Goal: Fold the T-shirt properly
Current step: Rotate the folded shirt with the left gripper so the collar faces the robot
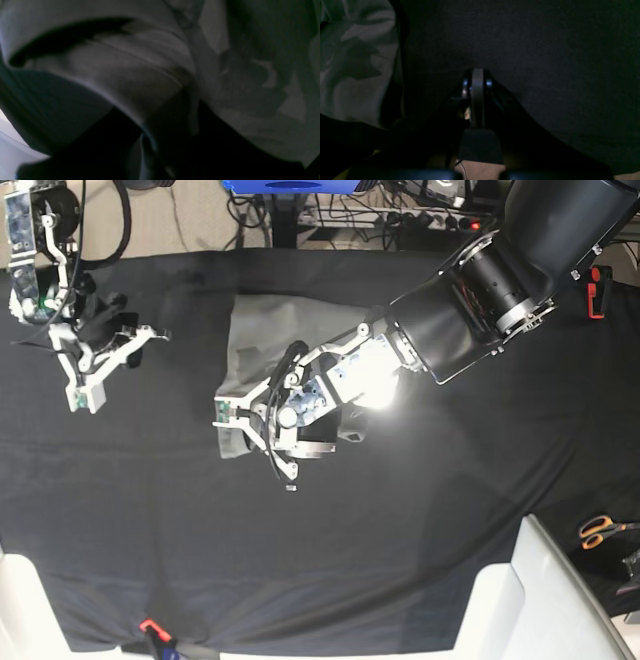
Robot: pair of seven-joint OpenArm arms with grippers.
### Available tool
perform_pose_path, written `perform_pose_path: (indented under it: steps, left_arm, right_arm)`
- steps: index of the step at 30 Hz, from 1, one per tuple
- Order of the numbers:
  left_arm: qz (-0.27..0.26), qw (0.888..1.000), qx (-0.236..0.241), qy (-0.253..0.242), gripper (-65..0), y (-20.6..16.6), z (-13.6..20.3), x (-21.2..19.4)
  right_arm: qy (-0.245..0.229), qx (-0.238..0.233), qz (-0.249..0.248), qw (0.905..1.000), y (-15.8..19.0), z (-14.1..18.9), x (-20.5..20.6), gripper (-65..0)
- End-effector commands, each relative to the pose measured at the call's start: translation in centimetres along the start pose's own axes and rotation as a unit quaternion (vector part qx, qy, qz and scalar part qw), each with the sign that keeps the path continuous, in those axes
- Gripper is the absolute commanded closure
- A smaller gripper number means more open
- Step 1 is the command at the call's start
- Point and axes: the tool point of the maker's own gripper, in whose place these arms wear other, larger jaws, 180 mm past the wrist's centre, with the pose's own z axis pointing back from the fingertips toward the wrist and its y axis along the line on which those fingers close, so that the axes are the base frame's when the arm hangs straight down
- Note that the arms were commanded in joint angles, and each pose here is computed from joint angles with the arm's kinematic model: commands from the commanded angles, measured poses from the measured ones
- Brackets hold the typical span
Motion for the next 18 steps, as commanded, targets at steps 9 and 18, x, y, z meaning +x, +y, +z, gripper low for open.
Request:
perform_pose_path:
  steps: [9,18]
  left_arm:
    - [0.002,1.000,0.017,0.015,0.0,1.6,0.6,-0.4]
    - [0.004,0.999,0.012,0.045,0.0,1.1,0.5,-2.0]
  right_arm:
    - [-0.026,-0.001,0.006,0.9996,-0.2,0.4,1.7,-1.4]
    - [-0.025,-0.001,0.006,0.9997,-0.2,0.4,1.7,-1.4]
